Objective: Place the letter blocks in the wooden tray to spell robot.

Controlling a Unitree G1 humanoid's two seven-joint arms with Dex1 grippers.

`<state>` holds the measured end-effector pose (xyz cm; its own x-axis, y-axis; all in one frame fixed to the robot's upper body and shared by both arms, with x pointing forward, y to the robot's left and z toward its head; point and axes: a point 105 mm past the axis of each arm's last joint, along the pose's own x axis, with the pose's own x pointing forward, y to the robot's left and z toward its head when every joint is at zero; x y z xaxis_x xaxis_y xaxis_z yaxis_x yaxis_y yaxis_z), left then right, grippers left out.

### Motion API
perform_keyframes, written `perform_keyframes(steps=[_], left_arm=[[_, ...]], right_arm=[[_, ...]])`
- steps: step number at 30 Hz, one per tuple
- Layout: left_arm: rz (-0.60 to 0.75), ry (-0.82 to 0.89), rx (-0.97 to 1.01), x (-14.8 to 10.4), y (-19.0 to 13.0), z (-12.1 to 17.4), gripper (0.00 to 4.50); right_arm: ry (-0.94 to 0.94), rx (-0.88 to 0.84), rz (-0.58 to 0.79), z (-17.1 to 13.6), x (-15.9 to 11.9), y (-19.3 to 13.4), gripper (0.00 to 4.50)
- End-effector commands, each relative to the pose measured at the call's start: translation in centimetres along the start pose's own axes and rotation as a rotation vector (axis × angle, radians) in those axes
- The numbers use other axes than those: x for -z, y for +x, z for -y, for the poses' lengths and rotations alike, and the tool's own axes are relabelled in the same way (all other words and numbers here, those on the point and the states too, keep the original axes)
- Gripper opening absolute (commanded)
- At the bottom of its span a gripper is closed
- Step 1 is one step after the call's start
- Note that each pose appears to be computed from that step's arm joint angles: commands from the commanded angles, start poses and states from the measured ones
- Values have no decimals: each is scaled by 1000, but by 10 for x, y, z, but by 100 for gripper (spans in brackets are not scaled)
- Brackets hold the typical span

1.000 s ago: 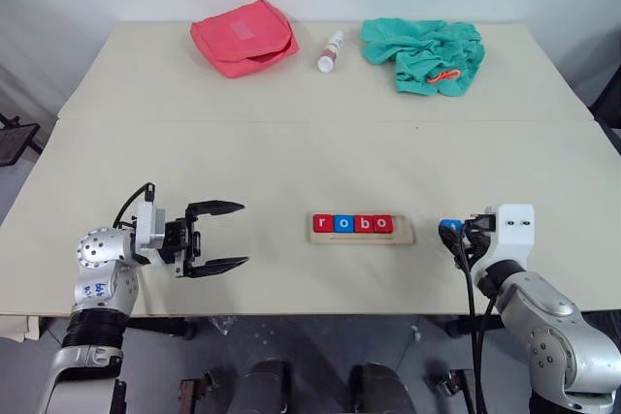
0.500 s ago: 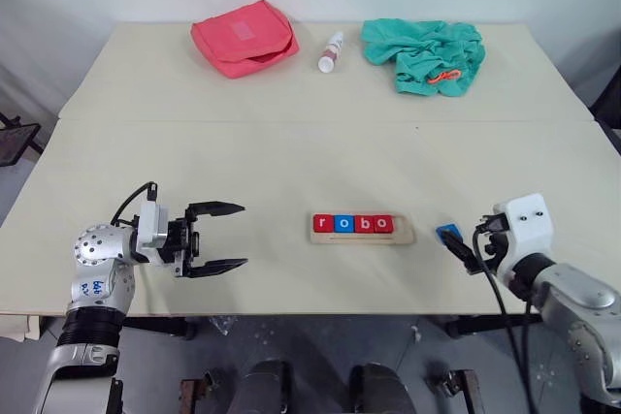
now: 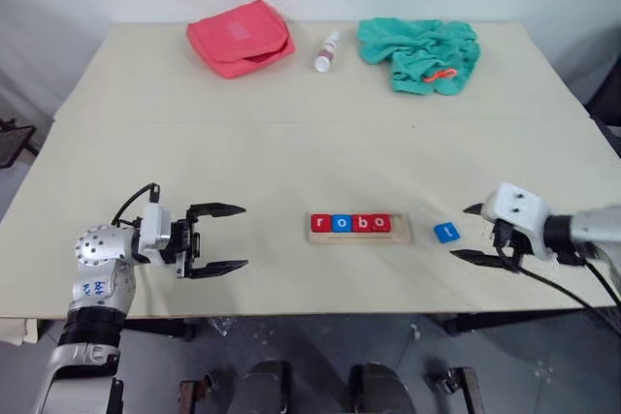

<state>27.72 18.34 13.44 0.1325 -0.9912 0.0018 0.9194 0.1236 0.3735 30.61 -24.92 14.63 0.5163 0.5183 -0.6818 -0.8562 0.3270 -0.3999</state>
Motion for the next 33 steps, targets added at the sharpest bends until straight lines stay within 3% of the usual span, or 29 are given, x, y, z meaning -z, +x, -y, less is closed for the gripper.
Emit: perform_keyframes(steps=[1, 16, 25, 33], left_arm=[[1, 34, 85, -6, -2, 13, 450], [-4, 38, 34, -7, -5, 23, 450], [10, 39, 24, -9, -5, 25, 450], [51, 48, -28, -12, -5, 18, 450]], right_arm=[[-91, -72, -32, 4, 4, 2, 448], [-184, -212, -54, 9, 8, 25, 448], [-176, -208, -42, 11, 8, 25, 151], [-108, -114, 24, 22, -5, 16, 147]])
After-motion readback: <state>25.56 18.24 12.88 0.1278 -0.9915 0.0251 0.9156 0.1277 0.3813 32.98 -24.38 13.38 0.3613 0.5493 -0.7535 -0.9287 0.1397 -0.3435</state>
